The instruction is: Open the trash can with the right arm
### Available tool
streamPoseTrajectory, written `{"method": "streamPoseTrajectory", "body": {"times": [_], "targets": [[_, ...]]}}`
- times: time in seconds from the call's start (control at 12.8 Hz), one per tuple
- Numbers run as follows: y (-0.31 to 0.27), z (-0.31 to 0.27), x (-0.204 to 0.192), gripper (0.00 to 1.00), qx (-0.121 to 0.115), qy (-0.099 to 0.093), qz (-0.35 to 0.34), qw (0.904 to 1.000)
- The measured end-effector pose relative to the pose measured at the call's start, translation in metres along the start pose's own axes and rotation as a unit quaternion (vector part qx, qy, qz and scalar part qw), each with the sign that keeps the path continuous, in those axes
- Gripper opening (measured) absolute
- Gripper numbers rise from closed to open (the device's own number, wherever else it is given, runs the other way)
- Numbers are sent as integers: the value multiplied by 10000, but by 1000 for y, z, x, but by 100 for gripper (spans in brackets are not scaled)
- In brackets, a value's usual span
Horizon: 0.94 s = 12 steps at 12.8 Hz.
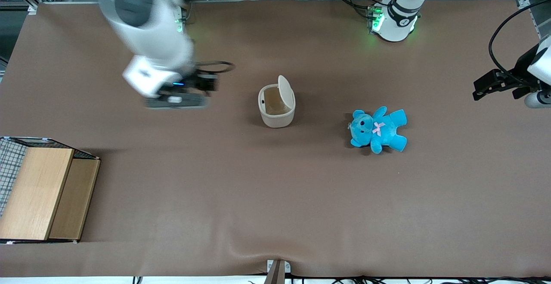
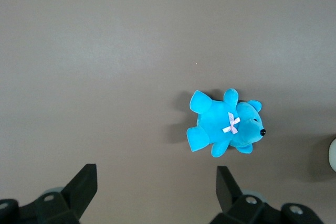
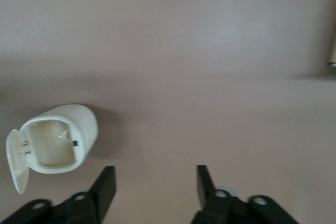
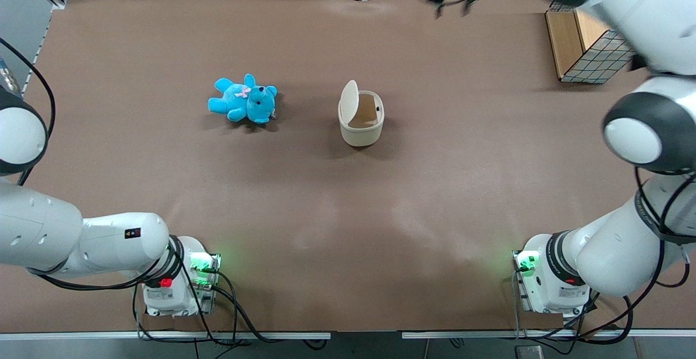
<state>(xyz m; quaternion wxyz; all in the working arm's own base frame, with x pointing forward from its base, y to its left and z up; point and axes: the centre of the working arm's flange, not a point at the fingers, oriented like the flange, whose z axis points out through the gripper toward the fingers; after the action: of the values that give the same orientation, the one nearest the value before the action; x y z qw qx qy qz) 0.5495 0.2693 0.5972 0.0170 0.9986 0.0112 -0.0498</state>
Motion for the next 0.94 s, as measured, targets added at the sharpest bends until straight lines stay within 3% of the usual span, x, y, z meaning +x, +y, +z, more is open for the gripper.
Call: {"method": "streamPoseTrajectory", "body": {"times": [0.16, 0.23, 0.55, 0.7, 0.94], "targets": [[82, -35, -5, 97, -56, -6, 228, 9997], [115, -47, -9, 100, -64, -17, 317, 9995], [227, -59, -26, 100, 39, -34, 277, 9996], [263, -49, -38, 100, 120, 103, 309, 9994], [269, -30, -62, 100, 201, 353, 294, 9987]]}}
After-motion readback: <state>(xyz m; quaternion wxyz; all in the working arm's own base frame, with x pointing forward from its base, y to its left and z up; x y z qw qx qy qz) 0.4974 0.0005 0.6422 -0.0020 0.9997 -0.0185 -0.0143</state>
